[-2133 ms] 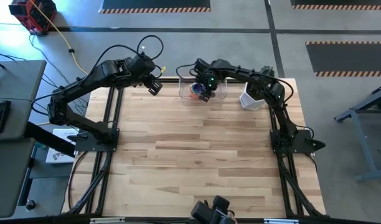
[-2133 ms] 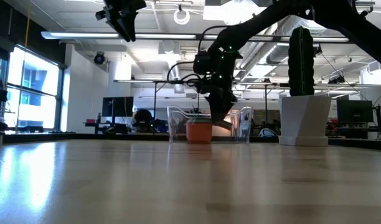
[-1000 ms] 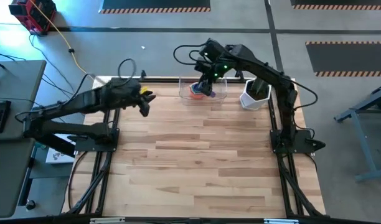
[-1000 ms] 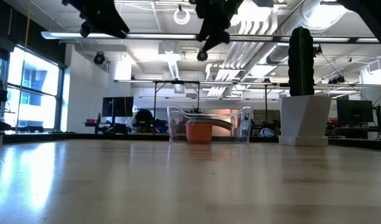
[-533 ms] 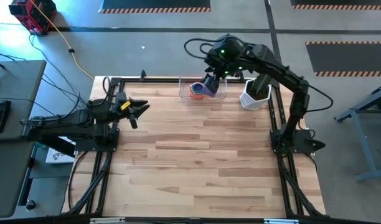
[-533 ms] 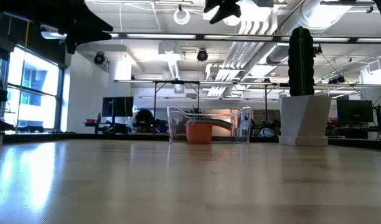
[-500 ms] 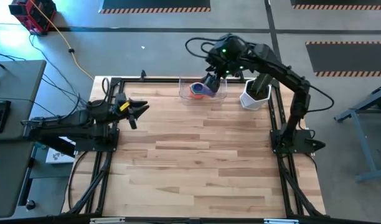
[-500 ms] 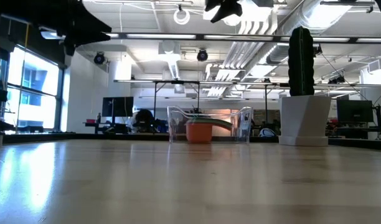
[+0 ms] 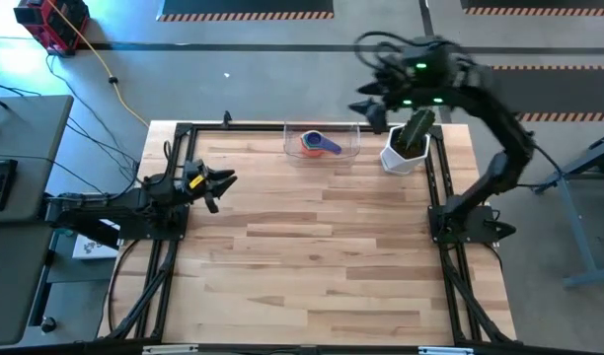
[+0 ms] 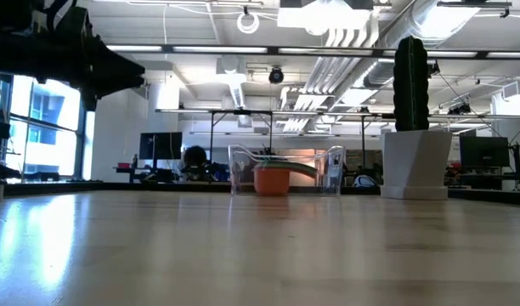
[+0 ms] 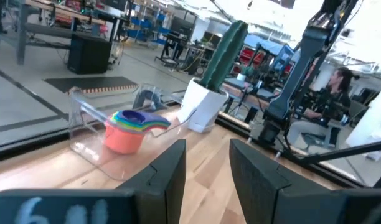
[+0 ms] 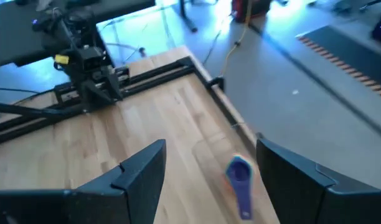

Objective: Nest measuring cups in basket
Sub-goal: Return to Home Position

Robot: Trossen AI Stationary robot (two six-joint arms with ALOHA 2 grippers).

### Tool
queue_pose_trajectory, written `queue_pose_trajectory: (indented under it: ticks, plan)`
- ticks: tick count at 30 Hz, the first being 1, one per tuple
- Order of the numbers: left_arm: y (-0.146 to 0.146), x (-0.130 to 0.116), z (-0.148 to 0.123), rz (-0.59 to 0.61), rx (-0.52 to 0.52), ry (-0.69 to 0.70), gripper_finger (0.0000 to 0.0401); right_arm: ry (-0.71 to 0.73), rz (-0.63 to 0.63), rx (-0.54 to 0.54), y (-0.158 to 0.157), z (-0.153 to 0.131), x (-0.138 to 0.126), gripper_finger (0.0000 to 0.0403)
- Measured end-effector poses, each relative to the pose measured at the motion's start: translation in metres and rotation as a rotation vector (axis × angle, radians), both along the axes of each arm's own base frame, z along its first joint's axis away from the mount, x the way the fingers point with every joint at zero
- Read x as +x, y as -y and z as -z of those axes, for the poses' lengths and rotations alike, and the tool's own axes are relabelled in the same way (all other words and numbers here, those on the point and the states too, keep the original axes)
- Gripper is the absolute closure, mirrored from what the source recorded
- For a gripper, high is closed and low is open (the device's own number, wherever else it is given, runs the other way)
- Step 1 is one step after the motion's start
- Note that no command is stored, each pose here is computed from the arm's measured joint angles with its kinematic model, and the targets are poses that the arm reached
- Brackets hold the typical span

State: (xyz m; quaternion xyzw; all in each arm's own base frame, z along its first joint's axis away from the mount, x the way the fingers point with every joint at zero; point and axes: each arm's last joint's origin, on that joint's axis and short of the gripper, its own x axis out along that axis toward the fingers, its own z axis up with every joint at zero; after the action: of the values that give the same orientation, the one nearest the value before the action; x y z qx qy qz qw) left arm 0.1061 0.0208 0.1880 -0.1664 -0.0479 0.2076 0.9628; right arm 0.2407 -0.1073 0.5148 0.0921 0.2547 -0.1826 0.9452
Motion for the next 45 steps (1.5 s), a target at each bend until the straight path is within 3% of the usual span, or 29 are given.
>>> queue_pose_trajectory:
  ticks: [8, 12, 15, 19, 26, 31, 38, 45]
  plan:
    - [0.0, 0.001, 0.021, 0.0, -0.083, -0.013, 0.0286, -0.016, 0.197, -0.143, -0.036, -0.029, -0.104, 0.0162]
    - [0.0, 0.001, 0.022, -0.001, -0.069, -0.022, 0.0286, 0.057, 0.245, -0.169, -0.058, -0.036, -0.151, 0.0162]
    - [0.0, 0.001, 0.022, -0.005, -0.061, -0.026, 0.0286, 0.1, 0.239, -0.179, -0.069, -0.027, -0.171, 0.0162]
    - [0.0, 0.001, 0.022, -0.005, -0.061, -0.027, 0.0286, 0.163, 0.253, -0.188, -0.076, 0.005, -0.188, 0.0162]
    - [0.0, 0.001, 0.023, -0.009, -0.095, -0.025, 0.0286, 0.377, 0.187, -0.099, -0.079, 0.083, -0.186, 0.0162]
    - [0.0, 0.001, 0.023, -0.008, -0.033, -0.059, 0.0286, 0.519, 0.012, -0.03, -0.076, 0.135, -0.164, 0.0162]
    - [0.0, 0.001, 0.023, -0.007, 0.025, -0.086, 0.0286, 0.586, -0.08, 0.102, -0.071, 0.209, -0.136, 0.0162]
    - [0.0, 0.001, 0.024, -0.007, 0.025, -0.087, 0.0286, 0.601, -0.108, 0.176, -0.082, 0.264, -0.119, 0.0162]
